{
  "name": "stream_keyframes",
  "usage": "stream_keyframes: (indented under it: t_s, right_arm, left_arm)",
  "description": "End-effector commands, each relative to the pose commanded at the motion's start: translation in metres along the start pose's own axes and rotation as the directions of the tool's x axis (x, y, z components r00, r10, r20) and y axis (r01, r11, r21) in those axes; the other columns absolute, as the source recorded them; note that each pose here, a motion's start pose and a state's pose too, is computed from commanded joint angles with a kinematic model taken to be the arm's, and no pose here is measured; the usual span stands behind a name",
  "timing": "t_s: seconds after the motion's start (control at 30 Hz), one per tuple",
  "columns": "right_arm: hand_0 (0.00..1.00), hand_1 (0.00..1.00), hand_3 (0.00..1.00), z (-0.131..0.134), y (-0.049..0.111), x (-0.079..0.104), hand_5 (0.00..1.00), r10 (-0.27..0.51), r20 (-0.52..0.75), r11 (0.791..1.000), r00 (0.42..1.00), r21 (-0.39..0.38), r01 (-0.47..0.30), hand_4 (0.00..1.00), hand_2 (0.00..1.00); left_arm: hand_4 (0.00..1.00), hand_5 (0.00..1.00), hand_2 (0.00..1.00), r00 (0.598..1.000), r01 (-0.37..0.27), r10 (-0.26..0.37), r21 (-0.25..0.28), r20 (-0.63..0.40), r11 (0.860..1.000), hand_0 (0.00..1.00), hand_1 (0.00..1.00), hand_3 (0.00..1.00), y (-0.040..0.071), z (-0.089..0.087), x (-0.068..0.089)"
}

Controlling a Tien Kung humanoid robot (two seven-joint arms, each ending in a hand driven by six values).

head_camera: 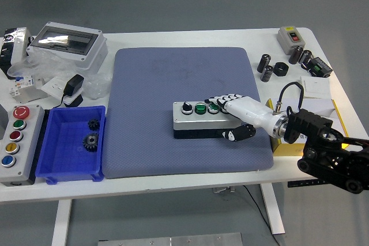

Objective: Pick up the button,place it on the desk,press the button,press the button

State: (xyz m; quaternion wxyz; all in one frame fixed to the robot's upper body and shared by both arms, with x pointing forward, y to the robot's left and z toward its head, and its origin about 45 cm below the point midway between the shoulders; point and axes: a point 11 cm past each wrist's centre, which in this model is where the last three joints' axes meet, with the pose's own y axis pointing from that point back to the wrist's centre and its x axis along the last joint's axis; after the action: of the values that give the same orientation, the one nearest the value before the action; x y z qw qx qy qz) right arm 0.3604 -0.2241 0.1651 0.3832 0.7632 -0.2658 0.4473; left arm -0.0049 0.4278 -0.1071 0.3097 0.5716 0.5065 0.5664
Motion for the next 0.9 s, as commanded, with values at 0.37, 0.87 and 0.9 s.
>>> stream_keyframes:
  t_s: [0.37, 0.87, 0.9]
  right_arm:
    - [0.998, 0.998, 0.998, -0.001, 0.006, 0.003, 0.112, 0.0, 0.011, 1.0, 1.0, 0.001, 0.0, 0.732, 0.998]
    - [0.998, 0.998, 0.998, 0.006, 0.06, 0.1, 0.102, 0.018, 0.197, 0.994, 0.98, -0.107, 0.003, 0.724, 0.998]
    - [0.998, 0.998, 0.998, 0.003, 0.064, 0.113, 0.102, 0.017, 0.197, 0.993, 0.98, -0.118, 0.007, 0.724, 0.998]
  left_arm:
    - [0.665, 0.282, 0.599, 1.0, 0.009, -0.009, 0.003, 0.003, 1.0, 0.7, 0.644, 0.664, -0.001, -0.003, -0.004]
    - [0.653, 0.248, 0.591, 1.0, 0.014, -0.014, 0.012, -0.009, 1.0, 0.698, 0.645, 0.649, -0.002, -0.008, -0.006]
    - [0.653, 0.248, 0.591, 1.0, 0.013, -0.013, 0.012, -0.01, 1.0, 0.698, 0.645, 0.649, -0.002, -0.008, -0.006]
